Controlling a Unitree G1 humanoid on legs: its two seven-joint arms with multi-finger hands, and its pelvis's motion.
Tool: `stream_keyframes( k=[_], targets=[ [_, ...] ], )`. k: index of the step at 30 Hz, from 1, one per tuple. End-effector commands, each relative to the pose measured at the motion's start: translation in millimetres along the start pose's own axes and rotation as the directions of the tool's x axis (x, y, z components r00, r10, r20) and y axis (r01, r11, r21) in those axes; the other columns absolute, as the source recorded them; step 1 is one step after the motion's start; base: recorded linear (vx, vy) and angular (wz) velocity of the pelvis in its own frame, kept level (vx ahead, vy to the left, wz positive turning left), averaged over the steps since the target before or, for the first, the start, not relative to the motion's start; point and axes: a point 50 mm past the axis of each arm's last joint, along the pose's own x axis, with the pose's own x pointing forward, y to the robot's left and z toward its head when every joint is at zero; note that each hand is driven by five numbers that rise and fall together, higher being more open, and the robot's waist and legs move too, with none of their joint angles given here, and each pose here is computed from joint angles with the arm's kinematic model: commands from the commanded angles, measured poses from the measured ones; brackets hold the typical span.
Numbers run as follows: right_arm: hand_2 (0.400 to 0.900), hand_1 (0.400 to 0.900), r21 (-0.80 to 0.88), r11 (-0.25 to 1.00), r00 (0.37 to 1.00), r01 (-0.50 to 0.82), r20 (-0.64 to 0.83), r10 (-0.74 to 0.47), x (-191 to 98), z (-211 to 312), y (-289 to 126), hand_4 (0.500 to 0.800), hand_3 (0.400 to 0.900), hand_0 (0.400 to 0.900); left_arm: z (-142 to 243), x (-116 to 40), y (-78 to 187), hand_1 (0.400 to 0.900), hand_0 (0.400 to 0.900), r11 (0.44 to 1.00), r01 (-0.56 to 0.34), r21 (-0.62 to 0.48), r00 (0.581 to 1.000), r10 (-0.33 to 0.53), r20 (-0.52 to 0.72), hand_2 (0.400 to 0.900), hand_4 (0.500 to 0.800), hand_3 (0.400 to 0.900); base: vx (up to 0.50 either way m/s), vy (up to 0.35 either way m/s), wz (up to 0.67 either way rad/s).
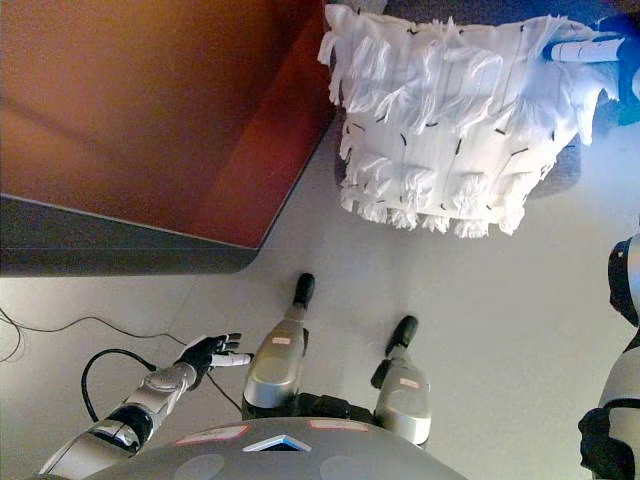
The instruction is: Pick up the pillow and put it on the sofa.
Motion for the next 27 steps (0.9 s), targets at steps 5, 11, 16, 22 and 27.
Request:
stream_keyframes(
  k=[5, 11, 16, 22, 27],
  targets=[
    [0.900, 0.900, -0.033, 0.948, 0.935, 0.316, 0.179, -0.305, -36.8, 76.0, -74.0, 0.800, 0.900, 0.900, -19.9, -4.8, 1.0, 0.900, 0.900, 0.999, 0.017, 0.032, 0.998, -0.015, -0.061, 0.900, 0.800, 0.900, 0.024, 0.001, -0.05],
    [0.900, 0.900, -0.055, 0.949, 0.942, 0.312, 0.147, -0.301, -37.1, 68.4, -78.5, 0.800, 0.900, 0.900, -23.1, -5.1, -0.2, 0.900, 0.900, 0.999, 0.024, 0.041, 0.997, -0.020, -0.077, 0.900, 0.800, 0.900, 0.038, -0.007, -0.05],
    [0.900, 0.900, -0.060, 0.950, 0.946, 0.307, 0.129, -0.297, -36.5, 64.7, -79.5, 0.800, 0.900, 0.900, -26.6, -5.4, -0.8, 0.900, 0.900, 0.999, 0.022, 0.040, 0.995, -0.018, -0.100, 0.900, 0.800, 0.900, 0.006, 0.000, -0.01],
    [0.900, 0.900, -0.060, 0.950, 0.949, 0.305, 0.100, -0.298, -35.8, 57.7, -80.9, 0.800, 0.900, 0.900, -32.1, -7.0, 1.7, 0.900, 0.900, 1.000, 0.009, 0.029, 0.993, -0.005, -0.115, 0.900, 0.800, 0.900, 0.000, 0.000, 0.00],
    [0.900, 0.900, -0.065, 0.954, 0.956, 0.294, 0.032, -0.293, -34.6, 37.3, -84.5, 0.800, 0.900, 0.900, -35.7, -8.3, 4.8, 0.900, 0.900, 0.999, -0.003, 0.037, 0.991, 0.007, -0.132, 0.900, 0.800, 0.900, 0.007, -0.006, -0.02]
  ],
)
